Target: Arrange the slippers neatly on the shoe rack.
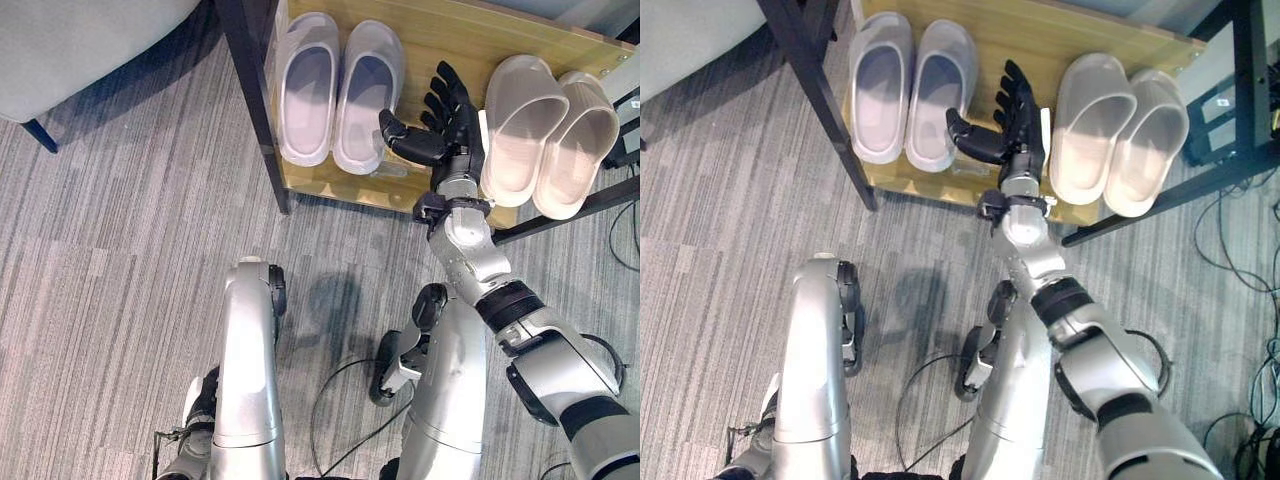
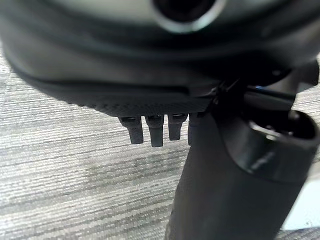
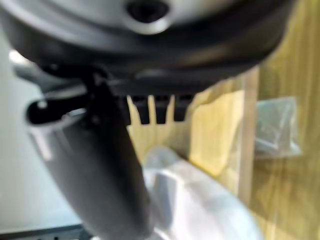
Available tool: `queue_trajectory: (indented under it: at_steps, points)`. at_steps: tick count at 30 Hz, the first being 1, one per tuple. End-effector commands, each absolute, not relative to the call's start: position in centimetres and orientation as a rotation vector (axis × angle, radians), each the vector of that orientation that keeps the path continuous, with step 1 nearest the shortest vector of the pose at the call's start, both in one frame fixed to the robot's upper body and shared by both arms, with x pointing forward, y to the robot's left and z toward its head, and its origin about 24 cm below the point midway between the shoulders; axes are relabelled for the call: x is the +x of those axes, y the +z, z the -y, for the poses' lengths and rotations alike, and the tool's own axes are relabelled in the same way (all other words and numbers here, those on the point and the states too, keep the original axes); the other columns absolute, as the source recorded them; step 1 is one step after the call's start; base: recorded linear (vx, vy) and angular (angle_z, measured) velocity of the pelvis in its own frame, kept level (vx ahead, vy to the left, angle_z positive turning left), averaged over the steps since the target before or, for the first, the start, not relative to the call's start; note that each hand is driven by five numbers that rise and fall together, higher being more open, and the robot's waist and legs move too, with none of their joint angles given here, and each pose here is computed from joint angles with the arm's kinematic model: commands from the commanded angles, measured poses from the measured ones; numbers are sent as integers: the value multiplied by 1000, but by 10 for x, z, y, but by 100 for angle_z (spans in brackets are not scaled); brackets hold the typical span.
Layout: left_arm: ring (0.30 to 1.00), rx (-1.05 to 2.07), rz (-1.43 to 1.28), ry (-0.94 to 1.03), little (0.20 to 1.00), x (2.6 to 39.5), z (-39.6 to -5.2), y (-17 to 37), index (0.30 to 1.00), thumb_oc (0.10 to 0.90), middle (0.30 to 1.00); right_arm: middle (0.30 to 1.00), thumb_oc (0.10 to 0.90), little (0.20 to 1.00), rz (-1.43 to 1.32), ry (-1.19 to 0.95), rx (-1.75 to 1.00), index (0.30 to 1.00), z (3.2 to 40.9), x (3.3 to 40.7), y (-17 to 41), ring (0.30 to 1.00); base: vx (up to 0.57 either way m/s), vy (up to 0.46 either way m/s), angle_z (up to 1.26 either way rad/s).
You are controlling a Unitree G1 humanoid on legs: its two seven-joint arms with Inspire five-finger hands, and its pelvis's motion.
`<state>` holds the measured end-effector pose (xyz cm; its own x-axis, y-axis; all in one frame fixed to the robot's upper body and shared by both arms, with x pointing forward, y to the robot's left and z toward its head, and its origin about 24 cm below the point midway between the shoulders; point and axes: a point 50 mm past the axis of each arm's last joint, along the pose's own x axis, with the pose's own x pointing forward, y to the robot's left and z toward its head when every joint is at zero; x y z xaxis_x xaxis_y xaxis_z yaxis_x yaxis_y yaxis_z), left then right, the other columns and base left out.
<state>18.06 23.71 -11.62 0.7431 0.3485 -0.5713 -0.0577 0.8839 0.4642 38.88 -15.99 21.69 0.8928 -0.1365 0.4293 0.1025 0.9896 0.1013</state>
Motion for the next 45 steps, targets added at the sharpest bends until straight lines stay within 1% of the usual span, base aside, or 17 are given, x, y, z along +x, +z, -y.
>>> queue_trajectory:
  at_steps: [1,5,8,10,11,14,16,20,21,25,30,33,35,39,41,42,45]
  points:
    - [900,476,-735,134,900,151,-223,-129,900,800,900,900,800,900,868,-40,65,900,159,356,302,900,0,0,0]
    - [900,487,-727,131,900,150,-224,-129,900,800,900,900,800,900,970,33,2,900,156,336,309,900,0,0,0]
    - [900,457,-709,153,900,151,-224,-126,900,800,900,900,800,900,1130,117,-86,900,153,301,315,900,3,-6,1]
    - [900,454,-705,154,900,151,-224,-126,900,800,900,900,800,900,1157,125,-100,900,154,293,315,900,4,-9,2]
    - [900,423,-689,178,900,161,-220,-124,900,800,900,900,800,900,1229,192,-94,900,147,271,312,900,0,0,0]
    - [900,428,-661,198,900,167,-220,-121,900,800,900,900,800,900,1228,184,-156,900,152,267,308,900,0,0,0]
    - [900,414,-676,230,900,159,-223,-124,900,800,900,900,800,900,1303,258,-282,900,154,243,308,900,0,0,0]
    - [900,411,-672,246,900,158,-224,-123,900,800,900,900,800,900,1365,302,-378,900,157,223,306,900,-1,-29,1]
    - [900,405,-657,246,900,159,-224,-122,900,800,900,900,800,900,1366,370,-403,900,153,215,304,900,-4,-36,0]
    - [900,389,-637,263,900,162,-226,-119,900,800,900,900,800,900,1319,503,-422,900,146,207,298,900,-3,-18,0]
    - [900,317,-520,310,900,185,-225,-102,900,800,900,900,800,900,1273,650,-413,900,135,199,290,900,-12,-41,0]
    - [900,222,-404,332,900,205,-224,-82,900,800,900,900,800,900,1118,813,-373,900,126,203,279,900,-25,-28,3]
    - [900,205,-382,329,900,208,-222,-78,900,800,900,900,800,900,1064,865,-348,900,124,204,273,900,-39,-23,2]
    - [900,185,-357,314,900,210,-217,-75,900,800,900,900,800,900,1024,874,-383,900,124,206,266,900,-8,-5,0]
    - [900,208,-306,245,900,208,-216,-66,900,800,900,900,800,900,974,798,-385,900,133,216,260,900,-23,-51,2]
    - [900,225,-330,207,900,201,-215,-69,900,800,900,900,800,900,939,752,-291,900,141,221,257,900,-21,-59,5]
    - [900,241,-365,230,900,208,-220,-73,900,800,900,900,800,900,974,700,-309,900,146,223,265,900,2,-59,5]
